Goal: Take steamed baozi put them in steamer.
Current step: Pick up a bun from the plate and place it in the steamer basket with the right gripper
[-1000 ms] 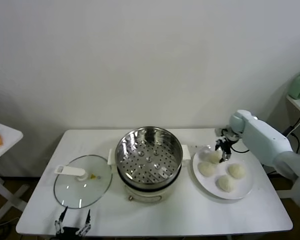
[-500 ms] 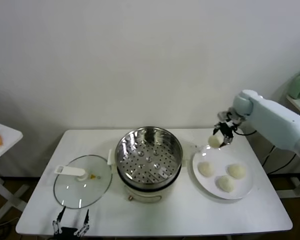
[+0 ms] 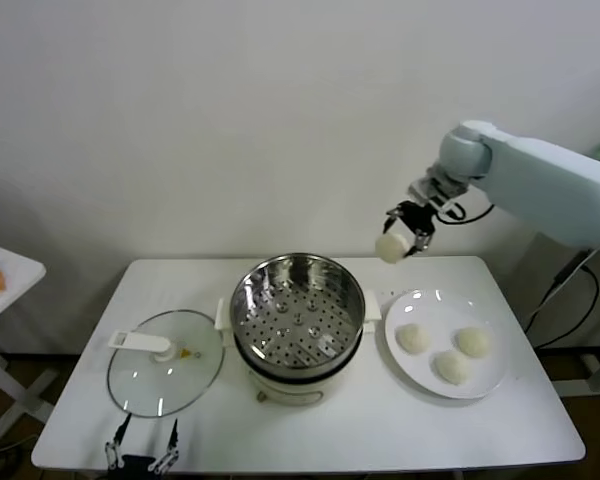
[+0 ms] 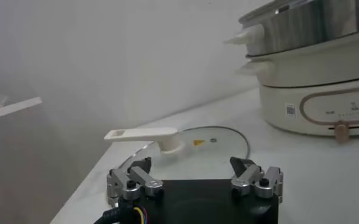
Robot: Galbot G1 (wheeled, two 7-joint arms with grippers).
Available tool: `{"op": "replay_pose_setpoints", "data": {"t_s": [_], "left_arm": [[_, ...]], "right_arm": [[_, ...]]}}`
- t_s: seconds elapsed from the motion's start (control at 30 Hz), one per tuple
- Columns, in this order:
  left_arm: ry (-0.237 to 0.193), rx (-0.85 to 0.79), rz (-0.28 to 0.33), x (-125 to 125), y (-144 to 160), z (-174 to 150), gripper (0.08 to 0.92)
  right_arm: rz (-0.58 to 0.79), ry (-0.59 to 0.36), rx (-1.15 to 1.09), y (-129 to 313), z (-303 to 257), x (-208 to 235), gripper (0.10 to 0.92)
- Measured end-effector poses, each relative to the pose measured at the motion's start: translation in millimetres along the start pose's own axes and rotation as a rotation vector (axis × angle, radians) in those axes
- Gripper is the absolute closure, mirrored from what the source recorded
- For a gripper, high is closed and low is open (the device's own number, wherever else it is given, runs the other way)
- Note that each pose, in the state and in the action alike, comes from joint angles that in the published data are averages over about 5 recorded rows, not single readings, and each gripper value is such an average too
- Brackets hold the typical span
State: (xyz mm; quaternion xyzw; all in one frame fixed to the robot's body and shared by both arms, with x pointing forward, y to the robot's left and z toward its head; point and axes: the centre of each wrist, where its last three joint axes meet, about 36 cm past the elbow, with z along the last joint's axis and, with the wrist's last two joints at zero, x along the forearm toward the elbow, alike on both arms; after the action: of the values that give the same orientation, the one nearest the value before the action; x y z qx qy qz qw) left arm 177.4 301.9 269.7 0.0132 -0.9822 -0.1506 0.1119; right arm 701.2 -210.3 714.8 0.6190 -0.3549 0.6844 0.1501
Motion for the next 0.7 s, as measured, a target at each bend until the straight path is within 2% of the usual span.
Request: {"op": "replay_pose_setpoints", "data": {"t_s": [0.33,0.7], "left_arm": [[-0.002,0.005,-0.004,-2.1,-2.0,-1.0,0.177],[-0.007,0.003,0.0,-2.7,-4.6,-1.7,0.177]], "right_arm": [[-0.045,-0.053,0.308,-64.7,-68.8,-30.5,0.318],[-0.106,-0.072,0.495,-96.4,-97.8,-92.8,0.318]]}}
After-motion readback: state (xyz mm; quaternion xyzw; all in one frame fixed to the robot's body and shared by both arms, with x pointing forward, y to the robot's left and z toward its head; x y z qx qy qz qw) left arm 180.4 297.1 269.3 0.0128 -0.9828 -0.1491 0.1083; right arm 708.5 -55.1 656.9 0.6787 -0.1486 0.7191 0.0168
